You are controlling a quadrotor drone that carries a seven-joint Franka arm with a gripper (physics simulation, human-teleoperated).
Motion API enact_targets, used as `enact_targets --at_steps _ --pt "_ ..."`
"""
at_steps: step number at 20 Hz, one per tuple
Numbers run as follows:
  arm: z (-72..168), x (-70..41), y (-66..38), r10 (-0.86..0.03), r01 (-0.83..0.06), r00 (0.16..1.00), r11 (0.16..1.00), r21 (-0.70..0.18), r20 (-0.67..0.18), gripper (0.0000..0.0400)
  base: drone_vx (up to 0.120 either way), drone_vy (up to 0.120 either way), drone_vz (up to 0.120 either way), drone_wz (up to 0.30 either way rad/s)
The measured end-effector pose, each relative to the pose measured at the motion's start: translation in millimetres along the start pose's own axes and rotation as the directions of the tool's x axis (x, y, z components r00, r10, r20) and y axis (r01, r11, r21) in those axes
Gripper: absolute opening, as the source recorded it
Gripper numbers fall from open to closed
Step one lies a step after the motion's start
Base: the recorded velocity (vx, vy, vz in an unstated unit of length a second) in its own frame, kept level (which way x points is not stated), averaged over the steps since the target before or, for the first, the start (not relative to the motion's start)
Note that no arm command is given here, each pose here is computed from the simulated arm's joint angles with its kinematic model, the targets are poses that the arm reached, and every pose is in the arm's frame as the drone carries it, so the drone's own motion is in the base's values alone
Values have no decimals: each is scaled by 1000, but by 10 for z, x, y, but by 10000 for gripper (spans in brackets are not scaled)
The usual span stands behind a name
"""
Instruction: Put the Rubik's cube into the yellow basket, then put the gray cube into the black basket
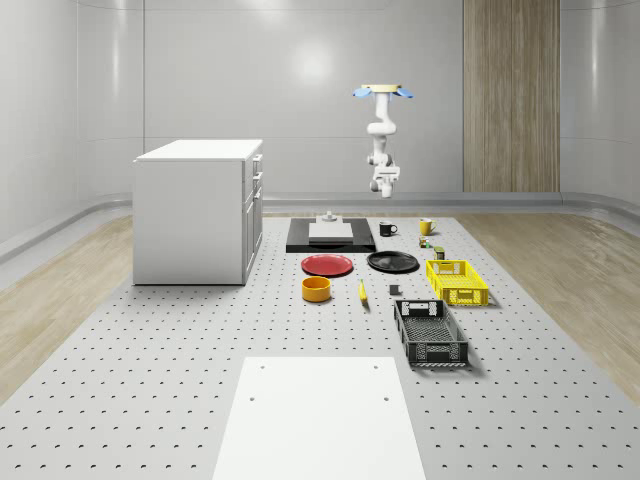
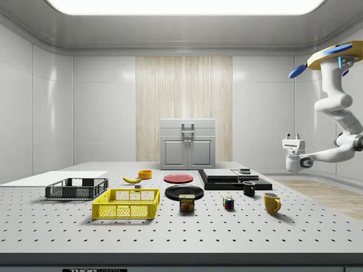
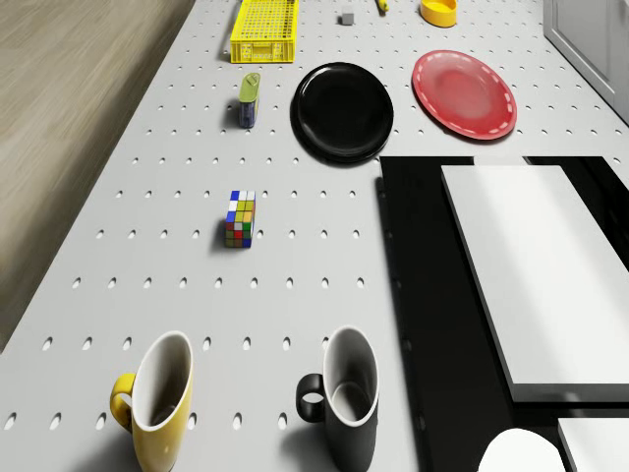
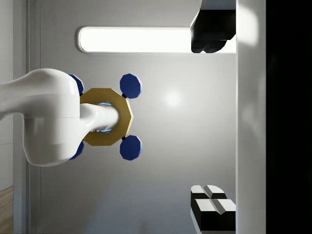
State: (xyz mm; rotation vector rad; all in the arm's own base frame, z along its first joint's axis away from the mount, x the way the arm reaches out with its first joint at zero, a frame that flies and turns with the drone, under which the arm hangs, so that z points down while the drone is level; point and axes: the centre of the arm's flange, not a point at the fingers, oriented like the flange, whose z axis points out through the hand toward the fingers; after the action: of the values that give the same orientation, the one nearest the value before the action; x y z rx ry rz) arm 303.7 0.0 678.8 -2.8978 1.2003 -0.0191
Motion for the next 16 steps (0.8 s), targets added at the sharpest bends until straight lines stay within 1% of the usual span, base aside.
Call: enact_targets --at_steps 5,12,13,16 --pt "-84 4 -5 0 0 1000 1000 3 -3 400 120 120 0 0" --pt "-118 3 -4 0 0 1000 1000 6 -7 400 120 120 0 0" --pt "-119 3 -4 0 0 1000 1000 7 -7 400 120 0 0 0" --pt "-123 1 -2 0 0 1000 1000 8 -9 400 120 120 0 0"
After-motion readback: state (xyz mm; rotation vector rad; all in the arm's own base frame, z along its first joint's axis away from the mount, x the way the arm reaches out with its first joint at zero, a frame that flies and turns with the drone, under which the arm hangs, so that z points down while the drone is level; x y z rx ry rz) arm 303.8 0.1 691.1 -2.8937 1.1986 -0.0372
